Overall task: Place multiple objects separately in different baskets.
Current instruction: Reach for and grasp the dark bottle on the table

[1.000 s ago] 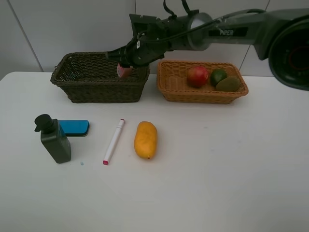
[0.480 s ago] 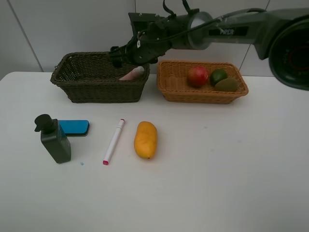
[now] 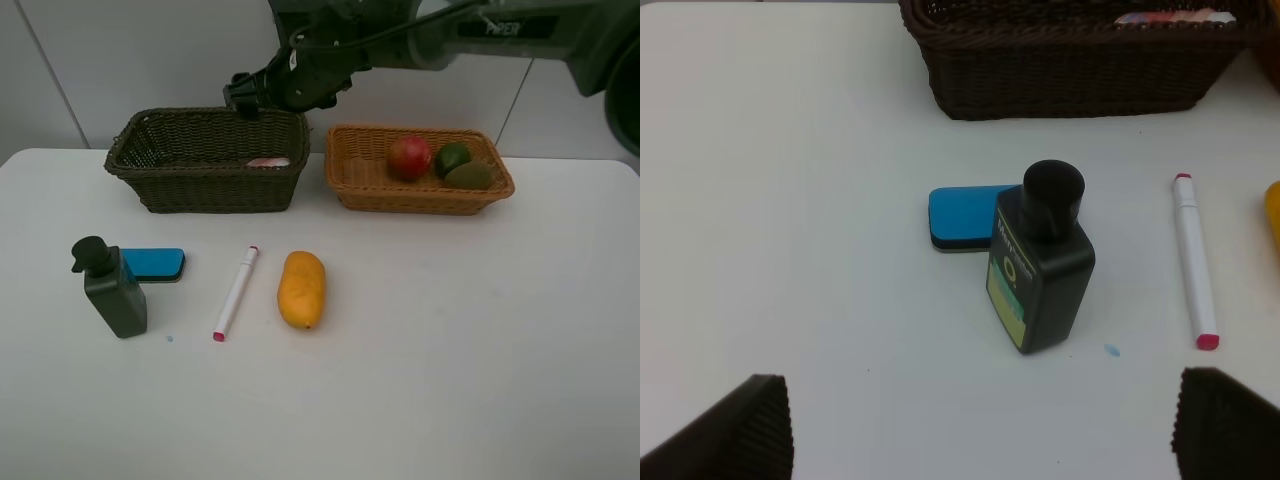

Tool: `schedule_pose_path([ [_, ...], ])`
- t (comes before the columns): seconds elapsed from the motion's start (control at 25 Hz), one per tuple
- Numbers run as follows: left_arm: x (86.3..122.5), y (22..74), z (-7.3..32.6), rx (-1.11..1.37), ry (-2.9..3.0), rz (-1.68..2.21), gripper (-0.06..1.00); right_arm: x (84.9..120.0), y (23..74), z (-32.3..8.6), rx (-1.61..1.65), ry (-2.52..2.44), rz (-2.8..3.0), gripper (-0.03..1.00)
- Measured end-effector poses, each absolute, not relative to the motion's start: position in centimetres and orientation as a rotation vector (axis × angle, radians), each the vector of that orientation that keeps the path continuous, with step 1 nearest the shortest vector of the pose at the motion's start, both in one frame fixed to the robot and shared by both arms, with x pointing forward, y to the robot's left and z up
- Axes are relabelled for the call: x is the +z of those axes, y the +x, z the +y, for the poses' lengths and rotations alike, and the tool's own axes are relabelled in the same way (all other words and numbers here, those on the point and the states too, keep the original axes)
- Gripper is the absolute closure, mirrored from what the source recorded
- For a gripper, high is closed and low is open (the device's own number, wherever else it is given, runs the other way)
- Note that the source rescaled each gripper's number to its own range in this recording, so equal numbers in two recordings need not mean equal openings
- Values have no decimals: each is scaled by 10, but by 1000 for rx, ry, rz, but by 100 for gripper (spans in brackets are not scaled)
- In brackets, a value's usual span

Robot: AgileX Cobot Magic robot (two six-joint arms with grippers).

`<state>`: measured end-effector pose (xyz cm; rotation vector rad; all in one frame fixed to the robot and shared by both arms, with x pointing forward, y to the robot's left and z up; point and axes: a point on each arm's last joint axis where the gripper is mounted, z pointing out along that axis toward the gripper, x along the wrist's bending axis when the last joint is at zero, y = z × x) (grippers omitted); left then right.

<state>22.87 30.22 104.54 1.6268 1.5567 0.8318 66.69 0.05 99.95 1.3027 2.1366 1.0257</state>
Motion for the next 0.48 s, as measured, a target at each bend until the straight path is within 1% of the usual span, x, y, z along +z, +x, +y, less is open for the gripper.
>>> schedule_pose_path([
  [0.28,1045,229,302,832,1627,1557,-5,1054,643,-5,990,1169,2186,-3],
  [0.48,1045,229,302,832,1627,1557,-5,1073,628,-15,908,1118,2272,-3],
])
